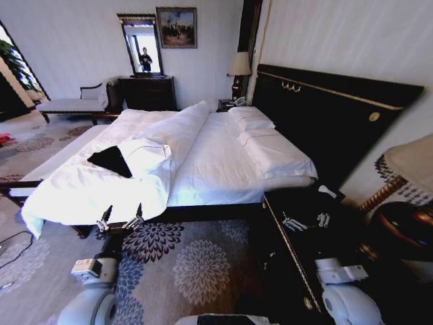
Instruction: Fold the clothes on the bed.
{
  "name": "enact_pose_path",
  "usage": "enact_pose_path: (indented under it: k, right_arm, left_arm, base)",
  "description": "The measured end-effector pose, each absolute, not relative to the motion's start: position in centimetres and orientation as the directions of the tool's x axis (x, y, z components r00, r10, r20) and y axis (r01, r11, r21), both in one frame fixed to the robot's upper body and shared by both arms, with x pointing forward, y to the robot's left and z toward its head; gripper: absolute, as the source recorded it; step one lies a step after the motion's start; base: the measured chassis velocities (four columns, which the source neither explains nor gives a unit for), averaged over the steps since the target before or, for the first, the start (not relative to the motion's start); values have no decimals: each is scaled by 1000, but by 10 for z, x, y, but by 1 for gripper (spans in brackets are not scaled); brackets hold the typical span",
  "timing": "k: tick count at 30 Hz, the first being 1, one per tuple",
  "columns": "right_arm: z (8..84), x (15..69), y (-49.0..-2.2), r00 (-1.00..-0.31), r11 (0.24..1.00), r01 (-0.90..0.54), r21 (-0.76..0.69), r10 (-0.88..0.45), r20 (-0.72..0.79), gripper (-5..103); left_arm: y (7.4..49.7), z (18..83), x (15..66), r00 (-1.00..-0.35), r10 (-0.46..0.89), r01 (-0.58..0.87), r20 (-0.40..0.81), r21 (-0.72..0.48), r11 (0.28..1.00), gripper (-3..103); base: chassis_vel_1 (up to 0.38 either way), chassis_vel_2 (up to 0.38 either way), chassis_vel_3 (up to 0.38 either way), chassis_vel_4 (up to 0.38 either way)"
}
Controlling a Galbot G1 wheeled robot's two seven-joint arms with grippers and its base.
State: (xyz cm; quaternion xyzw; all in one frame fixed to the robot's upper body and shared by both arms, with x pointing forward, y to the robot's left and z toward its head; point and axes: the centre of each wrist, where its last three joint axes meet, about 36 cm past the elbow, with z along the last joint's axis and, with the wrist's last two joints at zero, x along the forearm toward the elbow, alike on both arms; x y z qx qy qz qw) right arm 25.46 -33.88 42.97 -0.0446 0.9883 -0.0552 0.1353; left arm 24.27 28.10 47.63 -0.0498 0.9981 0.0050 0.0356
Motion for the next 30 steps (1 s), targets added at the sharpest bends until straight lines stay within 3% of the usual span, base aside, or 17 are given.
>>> enact_pose_path:
  k: [30]
  right_arm:
    - [431, 254, -342, -957, 991, -58, -120, -90, -276, 100]
  left_arm:
    - [278, 478, 239, -992, -97, -98, -75, 10, 995, 100]
  base:
    - [-134, 134, 135, -136]
